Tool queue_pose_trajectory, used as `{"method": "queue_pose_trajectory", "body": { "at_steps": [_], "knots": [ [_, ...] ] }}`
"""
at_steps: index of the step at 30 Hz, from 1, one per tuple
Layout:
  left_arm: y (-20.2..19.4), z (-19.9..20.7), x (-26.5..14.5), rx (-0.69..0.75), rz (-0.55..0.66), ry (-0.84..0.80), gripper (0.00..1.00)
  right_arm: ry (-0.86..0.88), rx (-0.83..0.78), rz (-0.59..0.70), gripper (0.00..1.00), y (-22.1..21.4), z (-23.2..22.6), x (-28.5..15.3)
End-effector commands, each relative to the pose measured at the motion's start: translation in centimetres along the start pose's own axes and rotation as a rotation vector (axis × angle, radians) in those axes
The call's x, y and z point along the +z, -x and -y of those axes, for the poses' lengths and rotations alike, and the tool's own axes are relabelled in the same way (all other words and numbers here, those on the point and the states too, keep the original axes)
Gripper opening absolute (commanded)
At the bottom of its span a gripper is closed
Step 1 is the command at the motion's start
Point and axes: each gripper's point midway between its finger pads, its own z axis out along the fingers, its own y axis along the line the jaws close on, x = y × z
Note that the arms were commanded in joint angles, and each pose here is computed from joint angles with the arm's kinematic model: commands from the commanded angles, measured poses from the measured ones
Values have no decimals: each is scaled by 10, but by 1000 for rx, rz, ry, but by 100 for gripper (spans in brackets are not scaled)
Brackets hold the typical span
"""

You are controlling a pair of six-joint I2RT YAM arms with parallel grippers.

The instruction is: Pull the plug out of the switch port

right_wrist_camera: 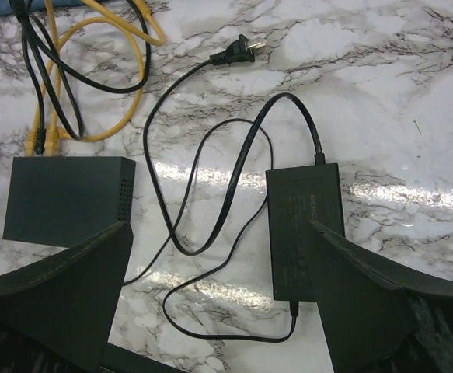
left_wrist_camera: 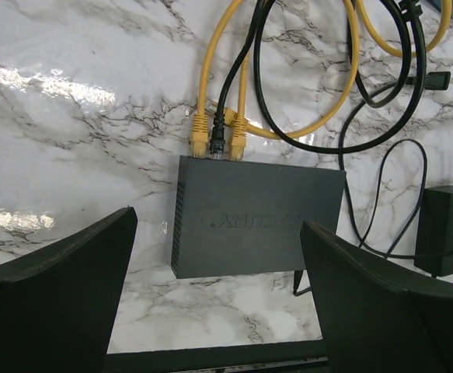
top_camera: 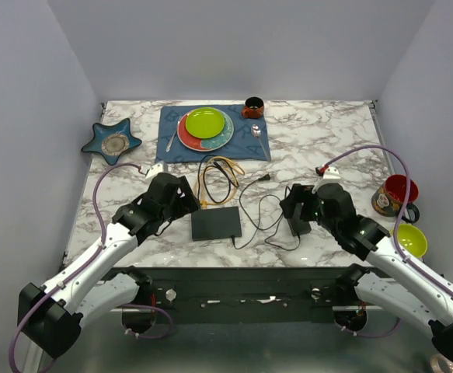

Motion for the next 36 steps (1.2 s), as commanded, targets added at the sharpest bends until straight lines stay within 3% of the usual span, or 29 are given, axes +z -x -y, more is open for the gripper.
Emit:
{"method": "queue_pose_trajectory", "body": {
  "at_steps": [1,6,10,18,27,31,36],
  "knots": [
    [-8,2,-1,-18,-10,-51,99,-9,-16,-23,98,-3,0,3],
    [-26,-11,8,-30,-58,-13,99,6,-10,-102,94,-18,-5,9],
    [-50,-16,16,-91,-127,-11,89,70,-4,-119,90,-14,-22,14],
    [-73,-25,20,-165,-141,2,81,171,-23,-197,82,-10,-64,37],
    [-90,-23,18,-189,-156,-19,70,201,-38,-327,58,-33,-98,82],
    [-72,-25,13,-161,-95,12,72,207,-32,-349,55,-40,-105,86],
    [-28,-20,6,-80,33,77,82,231,-30,-344,51,-53,-109,69]
  ]
}}
